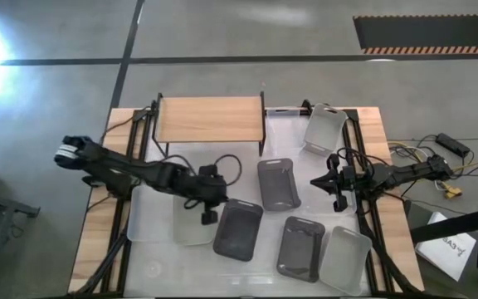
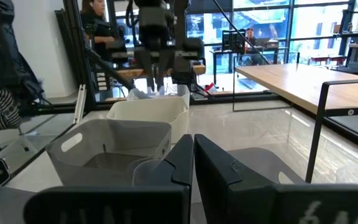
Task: Stack baskets on shelf by color
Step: Put the left gray bin on the shelf
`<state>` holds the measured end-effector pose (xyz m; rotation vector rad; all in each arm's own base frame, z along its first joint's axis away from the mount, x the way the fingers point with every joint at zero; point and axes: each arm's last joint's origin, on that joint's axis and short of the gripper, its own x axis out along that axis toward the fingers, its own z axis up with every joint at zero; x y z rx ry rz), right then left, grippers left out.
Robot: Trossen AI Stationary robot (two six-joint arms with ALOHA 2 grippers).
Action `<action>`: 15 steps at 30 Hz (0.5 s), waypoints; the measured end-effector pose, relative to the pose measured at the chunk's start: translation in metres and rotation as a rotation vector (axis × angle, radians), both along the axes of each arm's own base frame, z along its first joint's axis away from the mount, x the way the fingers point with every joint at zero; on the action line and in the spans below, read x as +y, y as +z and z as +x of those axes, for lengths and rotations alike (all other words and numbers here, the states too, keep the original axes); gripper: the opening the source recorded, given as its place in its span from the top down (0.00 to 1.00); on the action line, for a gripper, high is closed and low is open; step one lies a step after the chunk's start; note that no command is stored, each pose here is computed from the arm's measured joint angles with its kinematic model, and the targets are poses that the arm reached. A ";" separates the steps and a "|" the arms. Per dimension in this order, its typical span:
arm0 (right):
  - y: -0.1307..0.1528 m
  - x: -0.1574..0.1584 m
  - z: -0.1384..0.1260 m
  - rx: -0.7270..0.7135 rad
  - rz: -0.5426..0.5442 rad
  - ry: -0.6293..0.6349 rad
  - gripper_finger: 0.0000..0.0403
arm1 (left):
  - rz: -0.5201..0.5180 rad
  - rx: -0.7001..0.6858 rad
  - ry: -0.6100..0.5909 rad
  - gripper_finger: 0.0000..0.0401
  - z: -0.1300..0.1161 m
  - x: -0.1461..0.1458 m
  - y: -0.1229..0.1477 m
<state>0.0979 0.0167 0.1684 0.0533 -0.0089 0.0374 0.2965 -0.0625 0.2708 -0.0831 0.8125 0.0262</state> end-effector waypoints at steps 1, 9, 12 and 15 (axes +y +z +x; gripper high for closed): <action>0.000 0.000 0.000 0.000 0.000 0.000 0.98 | 0.022 0.035 -0.016 0.94 0.002 -0.001 -0.003; 0.000 0.000 0.000 0.001 0.000 0.000 0.98 | 0.024 0.283 -0.054 0.71 -0.005 -0.007 -0.004; 0.000 0.000 0.000 0.001 0.000 0.000 0.98 | -0.029 0.327 -0.051 0.60 -0.015 -0.017 0.000; 0.000 0.000 0.000 0.001 0.000 0.000 0.98 | -0.057 0.374 -0.037 0.53 -0.027 -0.036 0.005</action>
